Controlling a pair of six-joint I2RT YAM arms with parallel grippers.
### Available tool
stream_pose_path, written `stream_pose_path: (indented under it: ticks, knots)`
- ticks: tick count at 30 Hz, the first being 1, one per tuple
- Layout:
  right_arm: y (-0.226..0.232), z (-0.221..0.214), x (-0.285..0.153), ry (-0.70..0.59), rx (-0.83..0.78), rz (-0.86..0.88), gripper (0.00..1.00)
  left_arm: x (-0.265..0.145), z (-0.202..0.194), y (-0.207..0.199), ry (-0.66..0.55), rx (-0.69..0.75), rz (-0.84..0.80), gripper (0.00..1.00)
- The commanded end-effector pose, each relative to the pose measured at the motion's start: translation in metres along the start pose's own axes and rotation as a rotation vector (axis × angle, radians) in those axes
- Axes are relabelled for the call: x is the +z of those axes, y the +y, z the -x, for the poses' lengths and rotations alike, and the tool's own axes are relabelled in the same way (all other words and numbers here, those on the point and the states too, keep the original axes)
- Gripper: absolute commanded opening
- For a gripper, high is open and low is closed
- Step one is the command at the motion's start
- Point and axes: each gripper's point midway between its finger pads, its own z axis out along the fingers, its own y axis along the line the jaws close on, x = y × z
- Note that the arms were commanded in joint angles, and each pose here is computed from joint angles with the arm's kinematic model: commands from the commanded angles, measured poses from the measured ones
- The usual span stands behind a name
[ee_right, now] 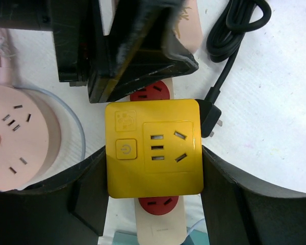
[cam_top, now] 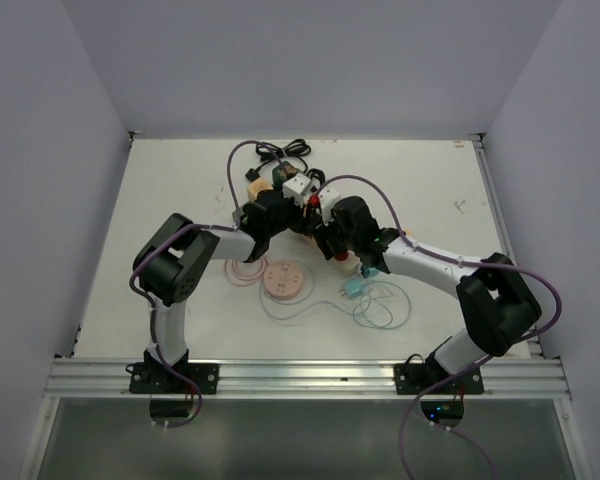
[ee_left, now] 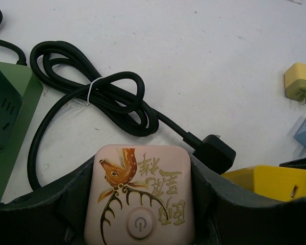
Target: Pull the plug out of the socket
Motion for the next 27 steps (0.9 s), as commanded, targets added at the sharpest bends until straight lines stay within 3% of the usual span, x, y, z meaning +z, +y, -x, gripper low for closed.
stream_pose_path:
  ticks: [1, 5, 7, 12, 13, 17, 23, 27]
  knots:
    - [-0.019, 0.066, -0.022, -0.238, 0.214, 0.042, 0.23, -0.003, -0.026, 0.013, 0.084, -0.044, 0.075, 0.00]
    - [-0.052, 0.064, -0.020, -0.244, 0.425, 0.138, 0.23, -0.007, -0.030, 0.014, 0.084, -0.039, 0.081, 0.00]
    - [-0.055, 0.064, -0.019, -0.245, 0.445, 0.163, 0.22, -0.008, -0.030, 0.015, 0.082, -0.039, 0.082, 0.00]
    - [-0.043, 0.059, -0.019, -0.203, 0.288, 0.102, 0.23, -0.007, -0.030, 0.014, 0.087, -0.039, 0.081, 0.00]
    - [-0.053, 0.057, -0.019, -0.191, 0.207, -0.005, 0.23, -0.007, -0.029, 0.014, 0.087, -0.041, 0.080, 0.00]
    - [-0.016, 0.065, -0.026, -0.204, -0.029, -0.098, 0.25, -0.005, -0.027, 0.015, 0.092, -0.043, 0.085, 0.00]
    - [-0.009, 0.068, -0.026, -0.216, -0.048, -0.124, 0.26, 0.000, -0.027, 0.016, 0.108, -0.053, 0.092, 0.00]
    - [-0.012, 0.078, -0.030, -0.268, 0.118, 0.027, 0.28, -0.002, -0.028, 0.017, 0.108, -0.053, 0.095, 0.00]
